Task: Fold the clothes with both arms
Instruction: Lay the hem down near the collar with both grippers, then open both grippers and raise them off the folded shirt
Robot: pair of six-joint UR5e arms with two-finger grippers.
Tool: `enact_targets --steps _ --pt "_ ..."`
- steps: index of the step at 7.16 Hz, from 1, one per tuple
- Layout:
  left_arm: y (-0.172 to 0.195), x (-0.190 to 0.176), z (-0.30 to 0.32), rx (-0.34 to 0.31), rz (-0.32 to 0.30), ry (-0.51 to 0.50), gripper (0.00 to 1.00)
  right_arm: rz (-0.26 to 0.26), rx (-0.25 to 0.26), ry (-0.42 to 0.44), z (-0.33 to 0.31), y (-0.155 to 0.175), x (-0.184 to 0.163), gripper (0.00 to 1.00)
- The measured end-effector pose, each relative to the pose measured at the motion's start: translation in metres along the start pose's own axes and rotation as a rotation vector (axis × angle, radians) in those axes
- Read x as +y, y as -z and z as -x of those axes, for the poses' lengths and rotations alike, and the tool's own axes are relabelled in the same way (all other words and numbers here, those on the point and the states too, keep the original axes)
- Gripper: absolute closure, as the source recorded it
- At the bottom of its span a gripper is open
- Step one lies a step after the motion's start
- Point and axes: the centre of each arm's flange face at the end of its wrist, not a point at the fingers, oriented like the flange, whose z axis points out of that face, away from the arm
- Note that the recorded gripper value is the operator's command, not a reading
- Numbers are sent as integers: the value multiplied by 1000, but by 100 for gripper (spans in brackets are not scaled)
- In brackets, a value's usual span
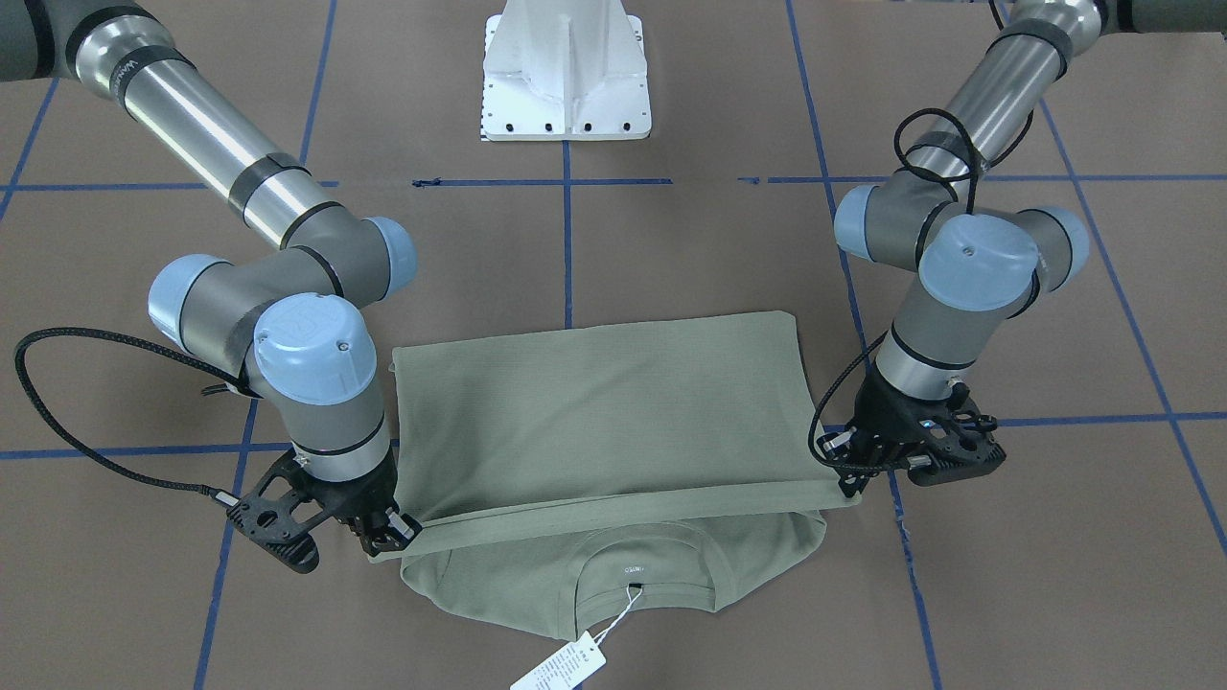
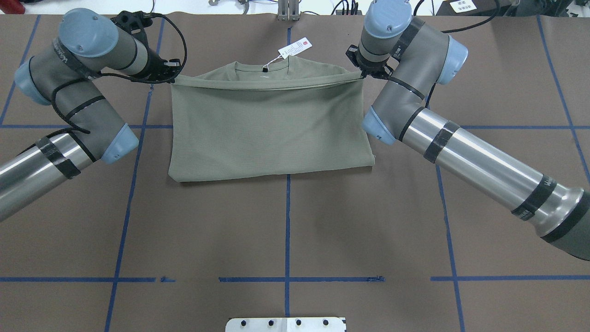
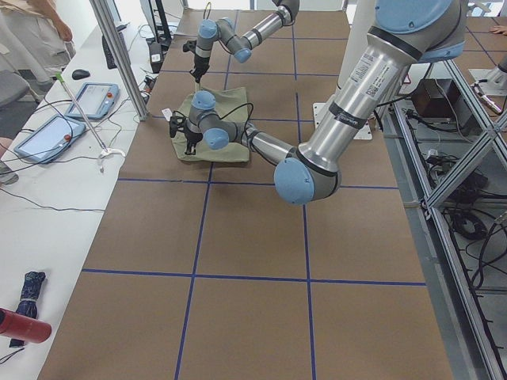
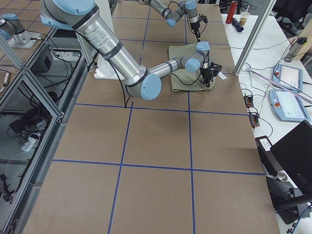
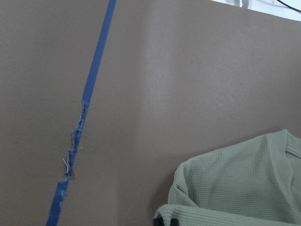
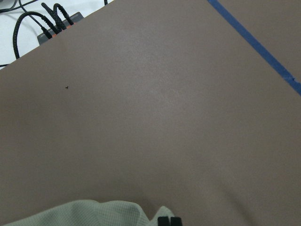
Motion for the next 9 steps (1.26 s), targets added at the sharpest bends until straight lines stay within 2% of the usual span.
enact_targets --steps 1,2,3,4,5,6,7,9 --pt "1 -8 6 -5 -8 10 100 -2 3 3 -1 -2 2 100" --pt "0 -12 10 -10 -10 17 75 -4 3 3 -1 -3 3 70" --pt "-2 -13 13 -13 -10 19 64 -4 3 4 -1 -3 3 48" --pt "-4 -13 14 -15 -9 20 49 -5 0 7 0 -1 3 45" --pt "-4 -13 13 -13 -8 19 45 -5 -10 11 3 3 4 44" --pt "-3 -14 10 -9 -8 17 46 -3 -31 13 6 14 4 42" --pt "-1 -15 10 -6 -8 18 46 11 -63 13 4 30 6 34" --pt "7 -15 11 8 3 20 48 76 -136 -4 -51 65 23 27"
